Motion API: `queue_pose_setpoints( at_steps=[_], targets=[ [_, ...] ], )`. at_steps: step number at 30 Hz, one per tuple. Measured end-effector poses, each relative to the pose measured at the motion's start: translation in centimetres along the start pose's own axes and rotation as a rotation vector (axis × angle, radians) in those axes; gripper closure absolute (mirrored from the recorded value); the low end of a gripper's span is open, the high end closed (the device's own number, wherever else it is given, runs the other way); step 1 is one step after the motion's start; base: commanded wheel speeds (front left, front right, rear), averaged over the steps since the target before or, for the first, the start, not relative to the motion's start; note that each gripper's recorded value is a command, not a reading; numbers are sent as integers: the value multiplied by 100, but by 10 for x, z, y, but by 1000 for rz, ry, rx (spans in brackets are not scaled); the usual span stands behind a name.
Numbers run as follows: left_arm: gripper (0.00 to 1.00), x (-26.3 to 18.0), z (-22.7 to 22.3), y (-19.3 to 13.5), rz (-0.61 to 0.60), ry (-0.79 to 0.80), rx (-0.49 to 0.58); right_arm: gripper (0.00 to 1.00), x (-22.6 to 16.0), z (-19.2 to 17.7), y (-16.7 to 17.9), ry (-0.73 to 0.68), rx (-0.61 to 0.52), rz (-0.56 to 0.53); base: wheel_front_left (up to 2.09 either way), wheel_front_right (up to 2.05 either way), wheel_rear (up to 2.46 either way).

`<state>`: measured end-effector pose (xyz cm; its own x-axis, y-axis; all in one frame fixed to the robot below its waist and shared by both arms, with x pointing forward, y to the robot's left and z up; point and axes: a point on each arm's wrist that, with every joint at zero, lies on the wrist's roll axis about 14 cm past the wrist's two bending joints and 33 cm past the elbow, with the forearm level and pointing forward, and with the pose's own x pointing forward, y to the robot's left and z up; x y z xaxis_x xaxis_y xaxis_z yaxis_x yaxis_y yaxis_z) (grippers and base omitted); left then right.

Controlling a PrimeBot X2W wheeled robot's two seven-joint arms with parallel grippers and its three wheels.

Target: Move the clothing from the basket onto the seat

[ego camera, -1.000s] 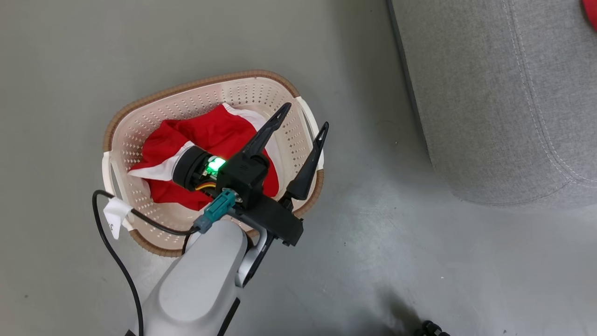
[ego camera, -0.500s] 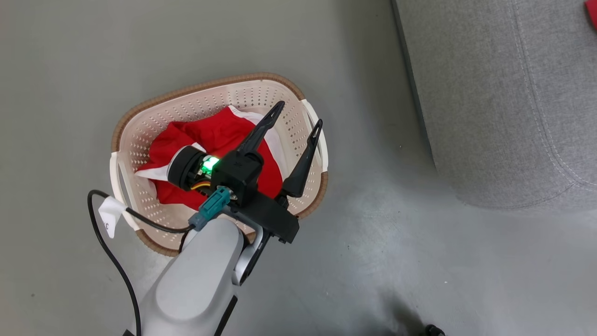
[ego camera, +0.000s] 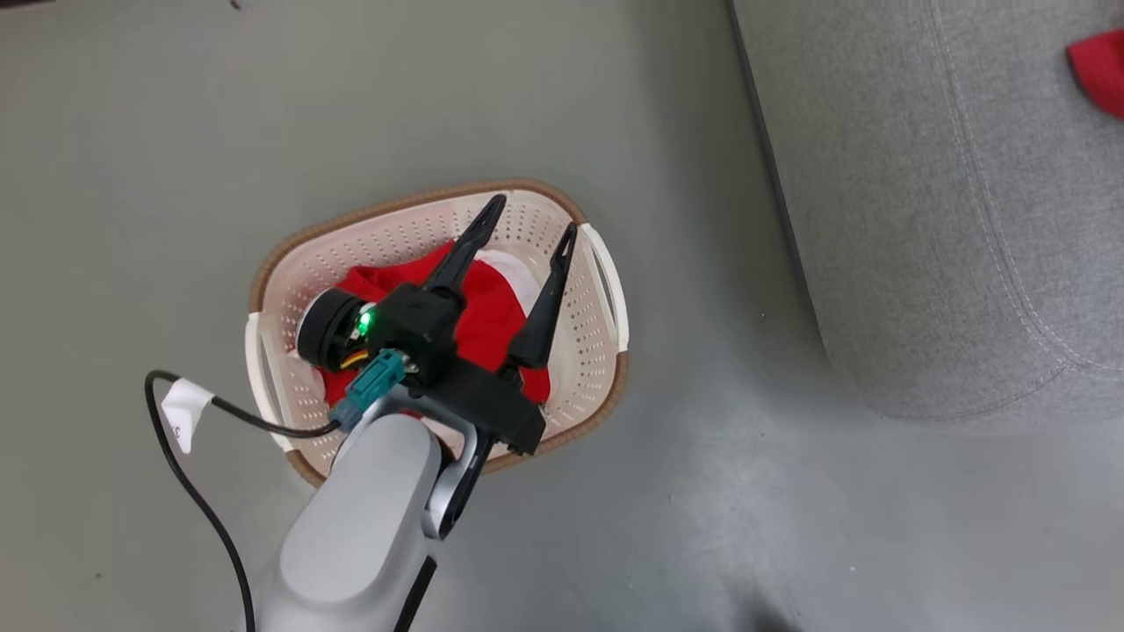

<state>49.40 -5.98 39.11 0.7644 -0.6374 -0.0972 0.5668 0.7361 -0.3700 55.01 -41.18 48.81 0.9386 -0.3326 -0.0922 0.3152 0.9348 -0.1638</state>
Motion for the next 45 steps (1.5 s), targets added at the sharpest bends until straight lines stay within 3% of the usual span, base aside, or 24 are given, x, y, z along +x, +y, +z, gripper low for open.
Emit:
queue_pose_setpoints(
  at_steps=[27,45],
  targets=[
    [0,-112,65,58,400,-121,12,0,-106,11,144,-65,221,365,0,0,0],
    [0,-214,85,88,640,-198,60,0,-187,32,206,-118,311,570,0,0,0]
  ],
)
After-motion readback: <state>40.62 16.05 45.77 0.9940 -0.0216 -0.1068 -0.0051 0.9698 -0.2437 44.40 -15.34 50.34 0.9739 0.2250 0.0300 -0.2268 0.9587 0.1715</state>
